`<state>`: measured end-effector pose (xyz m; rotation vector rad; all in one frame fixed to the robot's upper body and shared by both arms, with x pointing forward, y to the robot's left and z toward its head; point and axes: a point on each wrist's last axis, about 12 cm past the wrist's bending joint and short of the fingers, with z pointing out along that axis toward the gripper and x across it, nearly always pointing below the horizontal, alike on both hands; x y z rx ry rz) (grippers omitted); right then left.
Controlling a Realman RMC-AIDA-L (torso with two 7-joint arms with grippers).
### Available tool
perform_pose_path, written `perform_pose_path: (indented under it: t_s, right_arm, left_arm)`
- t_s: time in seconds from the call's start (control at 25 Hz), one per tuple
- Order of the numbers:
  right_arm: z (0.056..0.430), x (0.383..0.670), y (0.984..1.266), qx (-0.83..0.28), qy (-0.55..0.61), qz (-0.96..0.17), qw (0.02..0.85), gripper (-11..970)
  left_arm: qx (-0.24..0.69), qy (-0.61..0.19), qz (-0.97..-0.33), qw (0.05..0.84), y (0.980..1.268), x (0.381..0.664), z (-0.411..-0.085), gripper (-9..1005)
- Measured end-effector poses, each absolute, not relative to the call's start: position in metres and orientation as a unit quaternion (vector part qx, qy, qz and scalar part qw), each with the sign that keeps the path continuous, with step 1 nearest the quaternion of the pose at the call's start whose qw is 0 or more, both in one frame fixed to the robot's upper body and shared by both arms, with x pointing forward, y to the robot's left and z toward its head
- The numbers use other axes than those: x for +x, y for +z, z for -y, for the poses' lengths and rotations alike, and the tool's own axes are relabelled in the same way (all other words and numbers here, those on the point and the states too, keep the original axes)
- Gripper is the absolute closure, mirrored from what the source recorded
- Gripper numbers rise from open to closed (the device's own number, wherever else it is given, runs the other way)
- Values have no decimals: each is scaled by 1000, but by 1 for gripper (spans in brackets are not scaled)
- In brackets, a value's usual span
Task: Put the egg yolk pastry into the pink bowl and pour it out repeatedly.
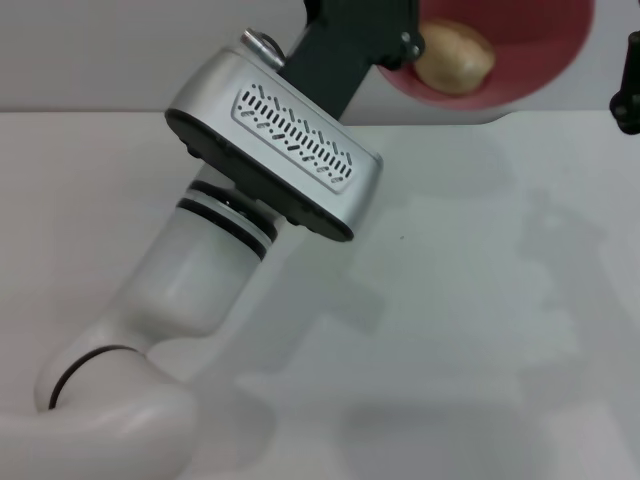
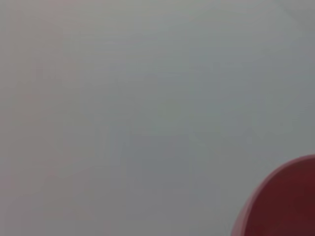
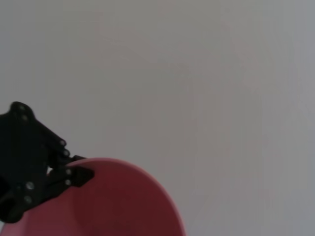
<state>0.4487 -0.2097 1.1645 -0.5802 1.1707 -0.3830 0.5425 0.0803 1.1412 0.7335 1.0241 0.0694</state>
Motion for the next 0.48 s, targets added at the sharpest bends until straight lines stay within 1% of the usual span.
perform_pose_path:
  t_s: [0.32, 0.48]
  right_arm:
    - [203, 447, 1165, -274, -169, -537, 780, 954]
    - [198, 437, 1165, -275, -178, -512, 794, 953]
  left_arm:
    - [312, 61, -445, 837, 1153, 551, -88, 997]
    - [290, 70, -429, 853, 1165, 557, -90, 997]
